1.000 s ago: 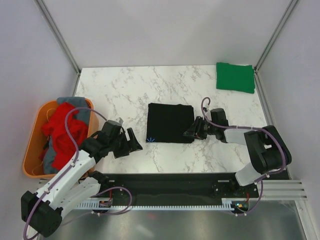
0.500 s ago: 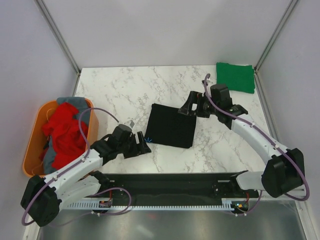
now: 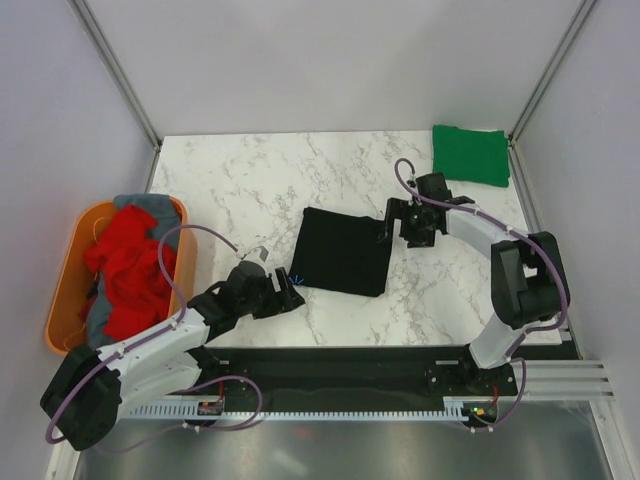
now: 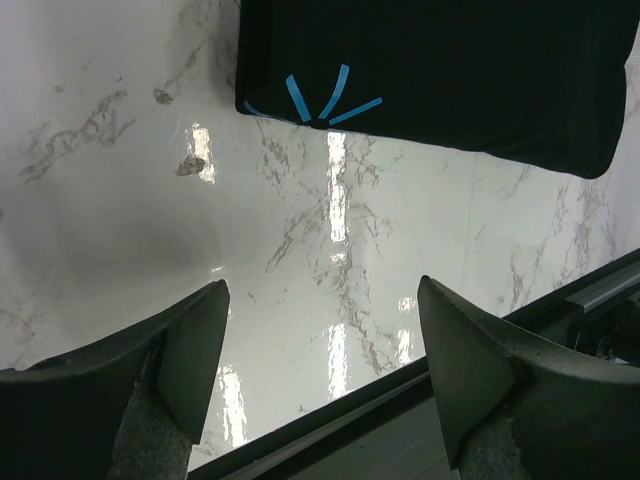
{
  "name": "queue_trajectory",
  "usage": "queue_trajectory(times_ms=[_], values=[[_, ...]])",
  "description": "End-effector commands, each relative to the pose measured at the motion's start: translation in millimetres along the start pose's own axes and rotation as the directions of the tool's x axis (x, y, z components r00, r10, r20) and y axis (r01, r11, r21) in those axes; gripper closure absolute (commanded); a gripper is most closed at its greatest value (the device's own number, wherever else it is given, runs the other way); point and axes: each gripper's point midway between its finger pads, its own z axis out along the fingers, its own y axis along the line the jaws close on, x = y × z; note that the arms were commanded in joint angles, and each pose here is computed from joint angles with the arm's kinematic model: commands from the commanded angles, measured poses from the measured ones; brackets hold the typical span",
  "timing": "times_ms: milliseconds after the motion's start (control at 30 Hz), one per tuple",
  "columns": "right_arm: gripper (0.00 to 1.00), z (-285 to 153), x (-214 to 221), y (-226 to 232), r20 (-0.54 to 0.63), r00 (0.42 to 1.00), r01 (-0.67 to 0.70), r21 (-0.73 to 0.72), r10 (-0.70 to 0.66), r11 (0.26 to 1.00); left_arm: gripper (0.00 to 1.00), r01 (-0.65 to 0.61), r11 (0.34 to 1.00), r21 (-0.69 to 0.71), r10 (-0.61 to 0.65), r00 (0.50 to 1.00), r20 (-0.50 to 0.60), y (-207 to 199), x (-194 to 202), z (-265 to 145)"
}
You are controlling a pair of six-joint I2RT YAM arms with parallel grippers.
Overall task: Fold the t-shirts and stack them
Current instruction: Neatly place the folded tshirt to the corner
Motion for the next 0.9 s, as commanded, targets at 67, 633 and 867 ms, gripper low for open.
queue_trajectory(times_ms=[67, 633, 867], values=[[0.06, 28.3, -16.8, -6.5, 0.027, 0.999, 0.038, -0.021, -0.037, 0.999, 0.16, 0.022, 0.999, 0.037, -0.025, 0.997, 0.073, -10.8, -15.2, 4.0], [0.59, 87.2, 9.9, -17.6, -0.029, 0.999, -0.030, -0.180, 0.025, 0.983, 0.16, 0.020, 0.999, 0.043, -0.023, 0.997, 0.075, -10.7, -15.2, 6.0], [1.00, 73.2, 1.3, -3.0, -0.011, 0.999, -0.032, -0.236, 0.030, 0.971, 0.16, 0.023, 0.999, 0.040, -0.025, 0.997, 0.074, -10.1, -15.2, 6.9]])
